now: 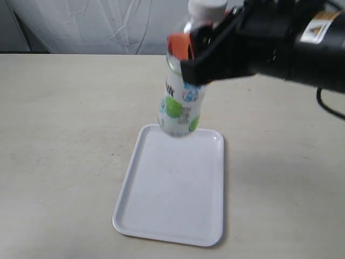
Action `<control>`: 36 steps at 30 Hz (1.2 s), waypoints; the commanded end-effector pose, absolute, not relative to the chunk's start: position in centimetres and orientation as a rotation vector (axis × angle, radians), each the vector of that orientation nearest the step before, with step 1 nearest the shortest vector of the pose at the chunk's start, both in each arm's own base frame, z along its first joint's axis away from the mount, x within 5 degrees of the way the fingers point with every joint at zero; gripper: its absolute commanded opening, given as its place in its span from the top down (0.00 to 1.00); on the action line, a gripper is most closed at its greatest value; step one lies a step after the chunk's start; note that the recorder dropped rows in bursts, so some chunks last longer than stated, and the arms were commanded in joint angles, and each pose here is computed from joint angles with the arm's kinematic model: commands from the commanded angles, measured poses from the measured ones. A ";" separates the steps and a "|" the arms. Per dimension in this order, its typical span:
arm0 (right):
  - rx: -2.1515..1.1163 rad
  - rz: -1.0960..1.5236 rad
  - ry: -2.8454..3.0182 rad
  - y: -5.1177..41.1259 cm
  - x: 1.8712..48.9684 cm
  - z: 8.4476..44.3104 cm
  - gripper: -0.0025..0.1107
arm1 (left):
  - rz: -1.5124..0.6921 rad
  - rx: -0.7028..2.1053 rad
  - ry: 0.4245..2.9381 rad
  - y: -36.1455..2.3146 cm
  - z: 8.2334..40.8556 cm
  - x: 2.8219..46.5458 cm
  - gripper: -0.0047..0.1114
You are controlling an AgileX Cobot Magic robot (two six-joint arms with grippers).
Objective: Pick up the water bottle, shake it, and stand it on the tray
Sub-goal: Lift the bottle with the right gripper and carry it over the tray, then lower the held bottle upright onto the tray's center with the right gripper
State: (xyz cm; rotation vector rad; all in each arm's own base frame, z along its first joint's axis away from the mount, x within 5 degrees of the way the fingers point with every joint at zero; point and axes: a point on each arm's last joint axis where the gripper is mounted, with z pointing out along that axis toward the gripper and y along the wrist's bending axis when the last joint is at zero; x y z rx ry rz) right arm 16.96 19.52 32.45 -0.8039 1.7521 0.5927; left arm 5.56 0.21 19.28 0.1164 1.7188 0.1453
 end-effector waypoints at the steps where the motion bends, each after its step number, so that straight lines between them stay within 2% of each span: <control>1: -0.824 0.545 1.852 20.0 17.7 28.2 0.99 | 0.140 0.112 1.714 0.2 19.2 5.5 0.96; 4: -0.820 0.536 1.856 20.1 17.9 27.7 0.99 | 0.140 0.112 1.714 0.2 19.2 5.5 0.96; 12: -0.714 0.619 1.617 18.5 16.4 35.4 0.99 | 0.140 0.112 1.714 0.2 19.2 5.5 0.96; 14: -0.705 0.626 1.595 18.1 16.1 36.0 0.99 | 0.141 0.114 1.714 0.2 19.2 5.5 0.96; 17: -0.765 0.620 1.681 18.6 16.2 34.7 0.99 | 0.141 0.114 1.714 0.2 19.2 5.5 0.96; 24: -0.859 0.552 1.889 20.7 18.0 28.4 0.99 | 0.139 0.111 1.714 0.2 19.2 5.5 0.96; 36: -0.892 0.665 1.784 23.3 15.4 29.0 0.99 | 0.139 0.111 1.714 0.2 19.2 5.5 0.96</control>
